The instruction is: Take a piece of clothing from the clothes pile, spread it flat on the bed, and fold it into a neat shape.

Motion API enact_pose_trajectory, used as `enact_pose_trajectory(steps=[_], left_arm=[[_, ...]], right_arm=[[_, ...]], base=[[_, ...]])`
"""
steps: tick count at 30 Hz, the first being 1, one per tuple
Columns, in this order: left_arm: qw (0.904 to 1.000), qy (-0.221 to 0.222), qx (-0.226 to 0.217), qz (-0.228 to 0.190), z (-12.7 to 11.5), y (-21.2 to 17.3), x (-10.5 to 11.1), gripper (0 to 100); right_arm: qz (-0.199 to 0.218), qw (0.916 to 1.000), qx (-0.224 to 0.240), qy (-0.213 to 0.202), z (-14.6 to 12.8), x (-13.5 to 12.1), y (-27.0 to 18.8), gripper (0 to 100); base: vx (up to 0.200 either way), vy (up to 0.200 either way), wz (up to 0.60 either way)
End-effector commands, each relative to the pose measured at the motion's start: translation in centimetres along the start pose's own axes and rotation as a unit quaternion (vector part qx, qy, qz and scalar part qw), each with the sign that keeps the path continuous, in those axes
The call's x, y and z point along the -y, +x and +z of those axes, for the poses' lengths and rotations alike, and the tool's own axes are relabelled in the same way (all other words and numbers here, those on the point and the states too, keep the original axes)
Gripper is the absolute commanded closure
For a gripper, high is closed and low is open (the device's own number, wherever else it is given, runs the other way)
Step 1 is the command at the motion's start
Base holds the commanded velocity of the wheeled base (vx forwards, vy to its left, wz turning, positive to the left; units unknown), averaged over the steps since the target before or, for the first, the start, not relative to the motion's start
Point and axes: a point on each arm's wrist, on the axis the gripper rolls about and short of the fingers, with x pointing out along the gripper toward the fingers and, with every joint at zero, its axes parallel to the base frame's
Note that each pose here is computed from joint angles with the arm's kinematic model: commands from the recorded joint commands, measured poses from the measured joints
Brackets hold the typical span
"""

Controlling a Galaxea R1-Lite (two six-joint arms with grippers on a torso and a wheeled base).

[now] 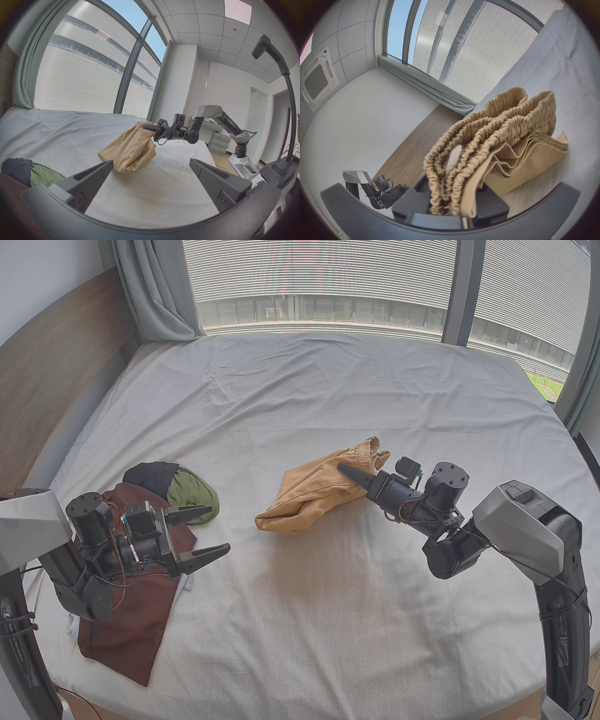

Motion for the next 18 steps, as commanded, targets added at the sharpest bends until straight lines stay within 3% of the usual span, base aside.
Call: enact_pose_trajectory(steps=[1,14,18], left_arm=[[1.0000,-0.001,-0.001,0.000,-0.1,0.1,0.0,0],[1.0000,-0.006,-0.003,-0.004,-0.4,0.2,0.2,0],[0.9999,-0.012,-0.008,-0.005,-0.9,0.3,0.1,0]], right_arm=[[0.002,1.0000,0.006,-0.004,0.3,0.4,0.2,100],[0.038,0.9978,0.049,-0.025,5.3,-1.0,2.9,100],[0.044,0.9968,0.059,-0.032,6.0,-0.2,3.8,100]], base=[[0.000,0.000,0.00],[0.000,0.000,0.00],[0.000,0.000,0.00]])
